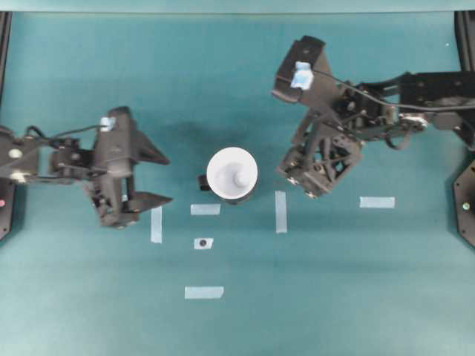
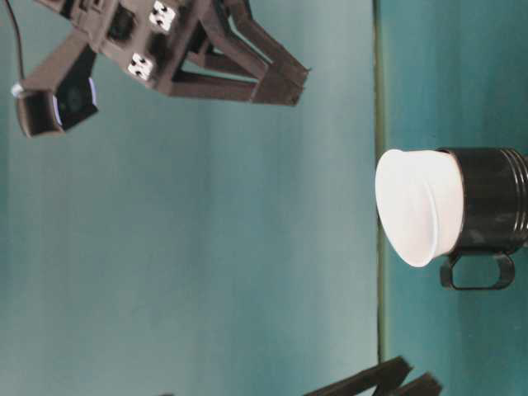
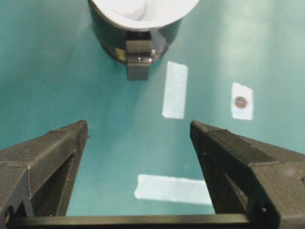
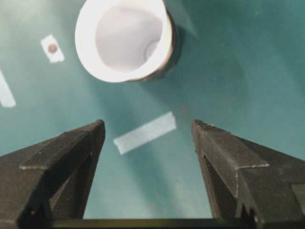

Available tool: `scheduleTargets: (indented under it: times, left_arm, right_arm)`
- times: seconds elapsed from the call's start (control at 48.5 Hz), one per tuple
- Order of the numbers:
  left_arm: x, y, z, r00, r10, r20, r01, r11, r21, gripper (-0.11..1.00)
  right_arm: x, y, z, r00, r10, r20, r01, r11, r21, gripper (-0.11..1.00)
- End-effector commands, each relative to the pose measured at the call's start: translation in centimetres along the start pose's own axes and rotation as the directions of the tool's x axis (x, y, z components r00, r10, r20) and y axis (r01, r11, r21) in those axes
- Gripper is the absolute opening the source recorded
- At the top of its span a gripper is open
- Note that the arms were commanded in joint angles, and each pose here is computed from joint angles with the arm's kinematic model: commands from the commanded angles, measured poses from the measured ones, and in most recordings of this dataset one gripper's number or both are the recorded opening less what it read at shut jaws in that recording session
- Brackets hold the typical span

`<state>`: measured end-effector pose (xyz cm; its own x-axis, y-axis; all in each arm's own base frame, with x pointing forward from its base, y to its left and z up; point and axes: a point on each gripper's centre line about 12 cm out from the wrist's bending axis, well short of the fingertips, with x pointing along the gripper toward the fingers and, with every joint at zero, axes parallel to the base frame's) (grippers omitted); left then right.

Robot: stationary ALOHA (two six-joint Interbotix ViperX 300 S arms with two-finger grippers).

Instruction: Holding the cup holder with the left arm, the right arm places the cup into the cup holder.

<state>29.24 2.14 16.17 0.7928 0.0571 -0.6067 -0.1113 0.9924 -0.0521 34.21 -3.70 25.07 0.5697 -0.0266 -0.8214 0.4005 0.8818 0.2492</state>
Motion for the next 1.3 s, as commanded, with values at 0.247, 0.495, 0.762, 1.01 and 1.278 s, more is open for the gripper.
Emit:
scheduleTargets:
  times: [0.247, 0.495, 0.762, 1.01, 1.278]
  left_arm:
    - [-2.0, -0.1, 0.9, 0.998, -0.006, 0.060, 0.006, 1.000, 0.002, 0.93]
    - [-2.3, -0.2, 1.1, 0.998, -0.006, 0.064, 0.006, 1.000, 0.004, 0.93]
    - [-2.4, -0.2, 1.1, 0.998, -0.006, 0.067, 0.006, 1.000, 0.004, 0.93]
    - [-2.4, -0.2, 1.1, 0.998, -0.006, 0.067, 0.006, 1.000, 0.002, 0.93]
    - [-2.2, -0.2, 1.1, 0.998, -0.006, 0.063, 0.006, 1.000, 0.001, 0.93]
  right_arm:
    - [-5.2, 0.7, -1.2, 0.942, 0.135, 0.307, -0.101, 0.987, -0.125, 0.78]
    - [-6.5, -0.1, -3.6, 0.868, 0.203, 0.453, -0.151, 0.978, -0.147, 0.78]
    - [-7.2, -1.0, -5.7, 0.865, 0.209, 0.456, -0.156, 0.976, -0.152, 0.78]
    - [-7.2, -1.0, -6.0, 0.869, 0.209, 0.449, -0.155, 0.976, -0.153, 0.78]
    - [-7.1, -1.1, -6.1, 0.875, 0.203, 0.440, -0.152, 0.977, -0.149, 0.78]
